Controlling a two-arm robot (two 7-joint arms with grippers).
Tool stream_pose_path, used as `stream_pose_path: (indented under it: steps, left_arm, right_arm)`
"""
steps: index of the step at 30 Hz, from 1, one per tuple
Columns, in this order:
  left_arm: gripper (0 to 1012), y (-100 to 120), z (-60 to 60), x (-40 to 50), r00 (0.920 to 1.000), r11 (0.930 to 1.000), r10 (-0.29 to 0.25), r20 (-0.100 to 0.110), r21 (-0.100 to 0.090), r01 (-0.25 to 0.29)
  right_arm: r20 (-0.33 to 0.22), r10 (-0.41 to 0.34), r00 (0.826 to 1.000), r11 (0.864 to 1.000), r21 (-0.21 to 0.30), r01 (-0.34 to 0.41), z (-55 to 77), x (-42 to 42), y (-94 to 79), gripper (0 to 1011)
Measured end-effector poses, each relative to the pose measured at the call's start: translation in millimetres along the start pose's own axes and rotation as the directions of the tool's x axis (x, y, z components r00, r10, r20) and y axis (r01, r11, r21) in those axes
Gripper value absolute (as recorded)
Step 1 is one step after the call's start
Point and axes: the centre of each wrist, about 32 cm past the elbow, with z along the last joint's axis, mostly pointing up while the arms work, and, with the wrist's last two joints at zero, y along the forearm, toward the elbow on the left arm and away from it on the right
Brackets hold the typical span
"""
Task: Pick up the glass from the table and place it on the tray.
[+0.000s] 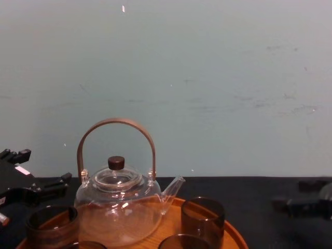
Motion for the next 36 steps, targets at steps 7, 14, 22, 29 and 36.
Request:
stream_pose_path:
  steps: [7,14,22,29,36]
  left_arm:
    - [1001,0.0,0.0,0.0,1.0,1.0,0.0,0.0,0.0,0.0]
    - [1002,0.0,0.0,0.0,1.0,1.0,0.0,0.0,0.0,0.0]
    - [1001,0.0,0.0,0.0,1.0,1.0,0.0,0.0,0.0,0.0]
    - [1001,0.0,0.0,0.0,1.0,1.0,0.0,0.0,0.0,0.0]
    - [1001,0.0,0.0,0.0,1.0,1.0,0.0,0.0,0.0,0.0]
  right_arm:
    - [-0.037,-0.184,0.982,0.978,0.091,0.187,-11.8,-5.0,-7.0,1002]
    - [-0.071,-0.294,0.953,0.946,0.117,0.301,-22.8,-9.0,-4.8,1002]
    - [-0.107,-0.357,0.928,0.922,0.117,0.368,-34.7,-12.6,-0.5,1002]
    - [-0.121,-0.379,0.918,0.915,0.102,0.391,-42.2,-12.9,4.2,1002]
    - [-0.119,-0.378,0.918,0.915,0.102,0.39,-41.9,-12.7,4.0,1002]
